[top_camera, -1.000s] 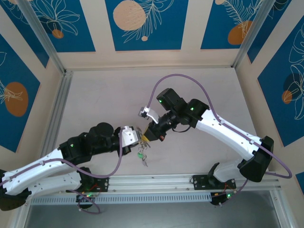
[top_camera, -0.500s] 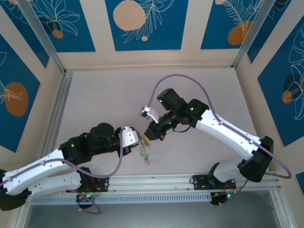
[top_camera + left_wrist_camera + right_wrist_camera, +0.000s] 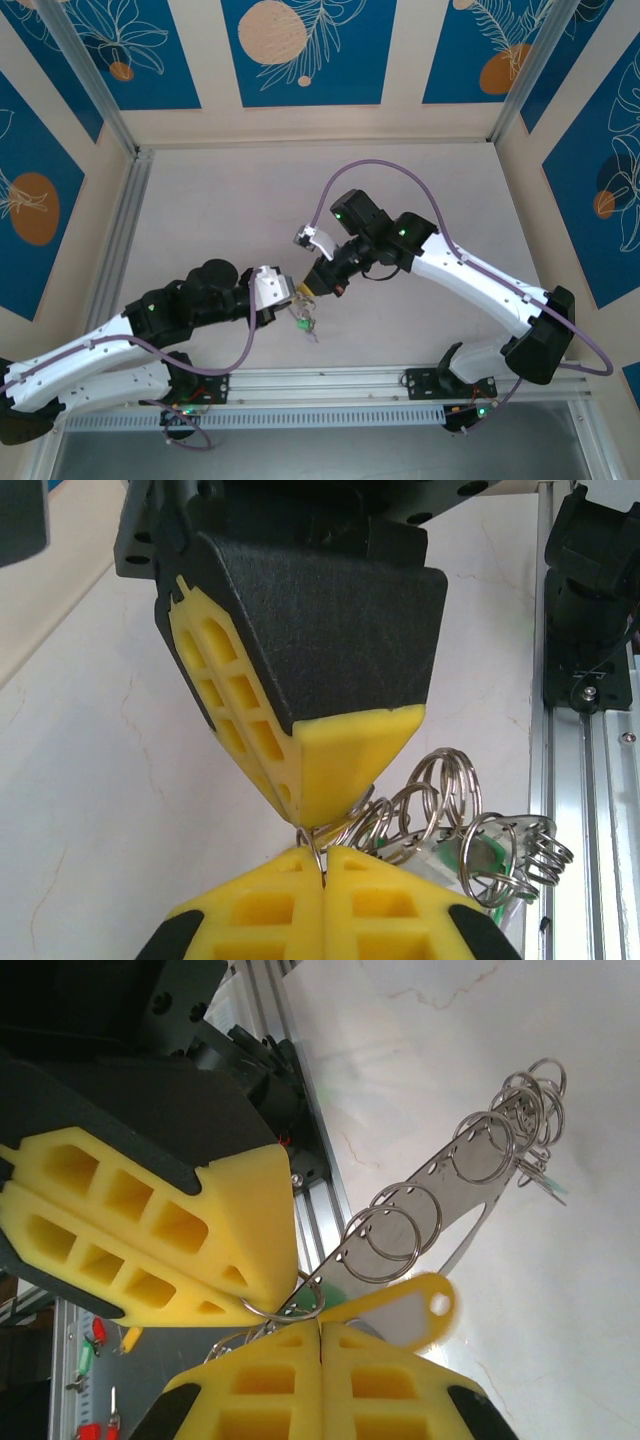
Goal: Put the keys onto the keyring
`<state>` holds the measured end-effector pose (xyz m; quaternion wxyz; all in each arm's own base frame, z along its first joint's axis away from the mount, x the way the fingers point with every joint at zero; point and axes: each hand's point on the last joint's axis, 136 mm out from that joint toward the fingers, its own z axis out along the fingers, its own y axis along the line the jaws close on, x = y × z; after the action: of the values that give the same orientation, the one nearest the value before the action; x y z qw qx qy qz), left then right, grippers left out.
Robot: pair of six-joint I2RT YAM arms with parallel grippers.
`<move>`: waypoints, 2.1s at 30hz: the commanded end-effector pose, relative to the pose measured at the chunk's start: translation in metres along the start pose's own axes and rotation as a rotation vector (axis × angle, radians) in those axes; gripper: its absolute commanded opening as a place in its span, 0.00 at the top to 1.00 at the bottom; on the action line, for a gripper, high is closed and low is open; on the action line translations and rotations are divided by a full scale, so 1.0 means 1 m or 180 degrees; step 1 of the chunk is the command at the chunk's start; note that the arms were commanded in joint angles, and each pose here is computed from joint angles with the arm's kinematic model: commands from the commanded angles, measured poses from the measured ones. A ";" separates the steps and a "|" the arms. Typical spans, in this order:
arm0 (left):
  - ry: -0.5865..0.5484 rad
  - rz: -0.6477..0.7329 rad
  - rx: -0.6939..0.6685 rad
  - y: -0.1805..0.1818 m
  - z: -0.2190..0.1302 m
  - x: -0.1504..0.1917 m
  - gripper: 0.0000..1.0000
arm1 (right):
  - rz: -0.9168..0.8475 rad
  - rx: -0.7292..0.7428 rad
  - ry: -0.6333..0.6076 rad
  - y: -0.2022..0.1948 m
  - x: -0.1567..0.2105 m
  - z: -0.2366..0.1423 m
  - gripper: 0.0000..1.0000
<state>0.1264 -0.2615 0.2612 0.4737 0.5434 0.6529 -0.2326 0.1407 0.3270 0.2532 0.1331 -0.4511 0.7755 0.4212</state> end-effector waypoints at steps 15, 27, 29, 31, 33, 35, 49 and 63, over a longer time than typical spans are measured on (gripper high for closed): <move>-0.0486 0.0013 0.0117 -0.006 -0.010 -0.035 1.00 | -0.0209 0.0074 -0.0483 0.007 -0.016 -0.018 1.00; -0.0666 0.0090 0.0113 -0.007 -0.018 -0.040 1.00 | -0.0185 0.0073 -0.0447 0.008 -0.014 -0.020 1.00; -0.0758 0.0103 0.0124 -0.008 -0.023 -0.045 1.00 | -0.0173 0.0077 -0.0445 0.007 -0.013 -0.020 1.00; -0.0871 0.0116 0.0140 -0.010 -0.028 -0.049 1.00 | -0.0180 0.0051 -0.0456 0.008 -0.013 -0.020 1.00; -0.0972 0.0125 0.0151 -0.011 -0.033 -0.053 1.00 | -0.0216 0.0002 -0.0490 0.012 -0.015 -0.022 1.00; -0.1080 0.0121 0.0172 -0.013 -0.038 -0.057 1.00 | -0.0275 -0.0080 -0.0549 0.019 -0.017 -0.025 1.00; -0.1402 0.0138 0.0276 -0.021 -0.059 -0.065 1.00 | -0.0544 -0.0166 -0.0705 0.040 -0.019 -0.037 1.00; -0.1491 0.0151 0.0304 -0.024 -0.065 -0.068 1.00 | -0.0443 -0.0061 -0.0549 0.026 -0.011 -0.022 1.00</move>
<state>0.0951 -0.2504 0.3184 0.5749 0.5138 0.5446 -0.3300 0.1142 0.3265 0.3087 0.2185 -0.4797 0.6917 0.4936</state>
